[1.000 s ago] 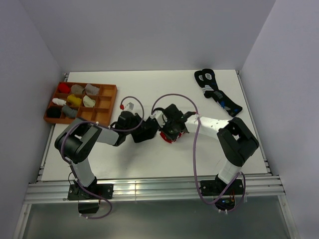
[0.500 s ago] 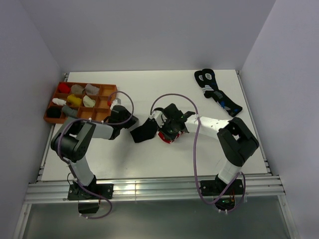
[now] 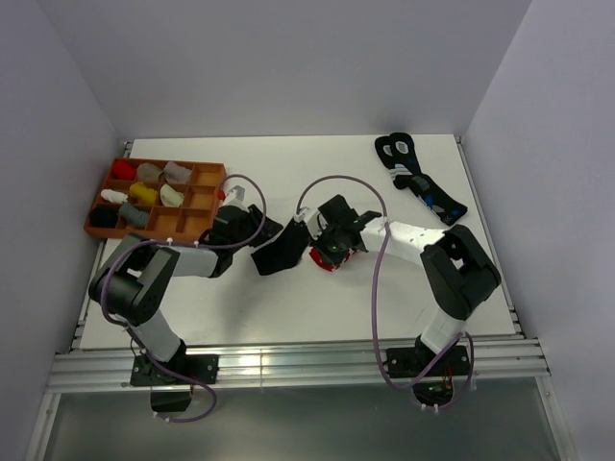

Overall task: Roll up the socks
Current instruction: Move the sock to the center of the board.

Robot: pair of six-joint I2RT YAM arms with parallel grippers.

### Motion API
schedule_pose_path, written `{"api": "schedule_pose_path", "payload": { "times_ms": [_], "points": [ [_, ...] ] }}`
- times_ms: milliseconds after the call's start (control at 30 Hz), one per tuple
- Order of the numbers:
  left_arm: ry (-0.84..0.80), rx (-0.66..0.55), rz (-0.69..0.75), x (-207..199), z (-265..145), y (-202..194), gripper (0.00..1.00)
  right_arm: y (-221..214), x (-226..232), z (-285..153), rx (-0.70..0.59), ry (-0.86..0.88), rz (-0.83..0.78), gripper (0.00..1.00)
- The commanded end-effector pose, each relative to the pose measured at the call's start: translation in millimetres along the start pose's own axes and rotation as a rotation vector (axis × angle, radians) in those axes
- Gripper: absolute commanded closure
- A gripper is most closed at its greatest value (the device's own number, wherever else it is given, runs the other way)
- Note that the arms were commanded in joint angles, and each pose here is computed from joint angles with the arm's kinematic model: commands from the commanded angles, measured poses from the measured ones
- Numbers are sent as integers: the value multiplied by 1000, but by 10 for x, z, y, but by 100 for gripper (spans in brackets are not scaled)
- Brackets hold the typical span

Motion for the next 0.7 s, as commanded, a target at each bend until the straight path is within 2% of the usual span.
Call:
{"api": "schedule_pose_path", "payload": {
  "times_ms": [0,233,333,533,667],
  "points": [
    [-122,54,33,-281,111,-125,63,99,-196,-71,-37,-56,27,100],
    [-132,142,-24,-202,284,-472,70,90,-204,-81,-38,-57,34,100],
    [-86,150,-37,-81,326,-534,72,107,-200,-84,-44,-51,33,100],
    [119,66,0,312,366,-453,75,115,-175,-63,-47,-29,30,100],
    [191,26,21,463,350,-378,76,150,-163,-58,-52,-12,24,100]
  ]
}}
Point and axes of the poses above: each gripper's point midway between its finger pads, its own z axis out along the fingers, its own x axis along the line the jaws close on, y = z × x, the point moved 3 cm from there along -z, back along the fingers, and after that the axes turned 12 degrees about -z, right-handed, at the moved point
